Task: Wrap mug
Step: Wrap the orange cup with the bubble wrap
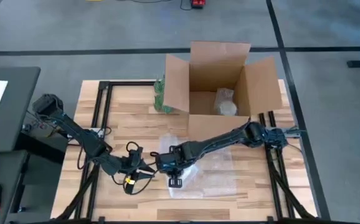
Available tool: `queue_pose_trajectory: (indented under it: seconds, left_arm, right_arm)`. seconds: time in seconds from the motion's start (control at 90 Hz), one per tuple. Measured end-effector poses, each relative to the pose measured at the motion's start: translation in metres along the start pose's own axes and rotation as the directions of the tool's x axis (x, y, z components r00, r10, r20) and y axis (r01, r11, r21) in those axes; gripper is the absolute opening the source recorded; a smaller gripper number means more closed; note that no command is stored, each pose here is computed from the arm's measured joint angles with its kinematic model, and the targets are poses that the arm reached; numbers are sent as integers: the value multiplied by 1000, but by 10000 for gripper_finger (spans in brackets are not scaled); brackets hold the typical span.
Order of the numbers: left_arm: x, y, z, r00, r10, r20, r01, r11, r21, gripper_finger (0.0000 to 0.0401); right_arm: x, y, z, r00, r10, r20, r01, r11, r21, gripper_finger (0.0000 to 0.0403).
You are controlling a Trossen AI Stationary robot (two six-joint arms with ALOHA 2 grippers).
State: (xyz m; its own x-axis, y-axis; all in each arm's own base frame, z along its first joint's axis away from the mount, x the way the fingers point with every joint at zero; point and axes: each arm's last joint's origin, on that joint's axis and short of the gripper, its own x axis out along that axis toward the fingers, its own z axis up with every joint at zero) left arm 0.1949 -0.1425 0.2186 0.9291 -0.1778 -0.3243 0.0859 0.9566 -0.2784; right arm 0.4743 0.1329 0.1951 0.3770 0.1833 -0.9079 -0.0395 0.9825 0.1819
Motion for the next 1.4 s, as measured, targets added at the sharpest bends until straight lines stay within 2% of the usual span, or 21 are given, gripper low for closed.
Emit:
queue_pose_trajectory:
  seconds: [0.156, 0.433, 0.578, 0.778, 0.878, 1.044, 1.189, 1.4]
  left_arm:
    - [-1, -2, -1, 1000, -7, -6, 7, 1000, -7, 66]
    - [-1, -2, -1, 1000, -10, -7, 10, 1000, -9, 66]
    - [-1, -3, -2, 1000, -12, -10, 12, 1000, -12, 66]
    - [-2, -2, -3, 1000, -8, -18, 8, 1000, -13, 66]
    - [-2, -2, -3, 1000, -7, -20, 7, 1000, -12, 66]
    - [-2, -2, -3, 1000, -6, -22, 6, 1000, -11, 66]
    - [-2, -2, -3, 1000, -5, -23, 5, 1000, -10, 66]
    - [-2, -2, -3, 1000, -6, -22, 5, 1000, -10, 66]
  right_arm:
    - [1, 11, 1, 998, 51, 33, -50, 999, -7, 0]
    - [-2, 18, 10, 990, 103, 99, -113, 989, 91, 0]
    - [-16, 20, 19, 986, 110, 128, -122, 989, 89, 0]
    - [-49, 21, 25, 993, 92, 80, -100, 990, 103, 0]
    - [-54, 23, 28, 991, 81, 109, -93, 990, 105, 0]
    - [-46, 20, 29, 987, 2, 162, -19, 994, 106, 0]
    - [-28, 15, 19, 993, -41, 111, 28, 993, 115, 0]
    - [-12, 11, 9, 996, -52, 73, 43, 991, 125, 0]
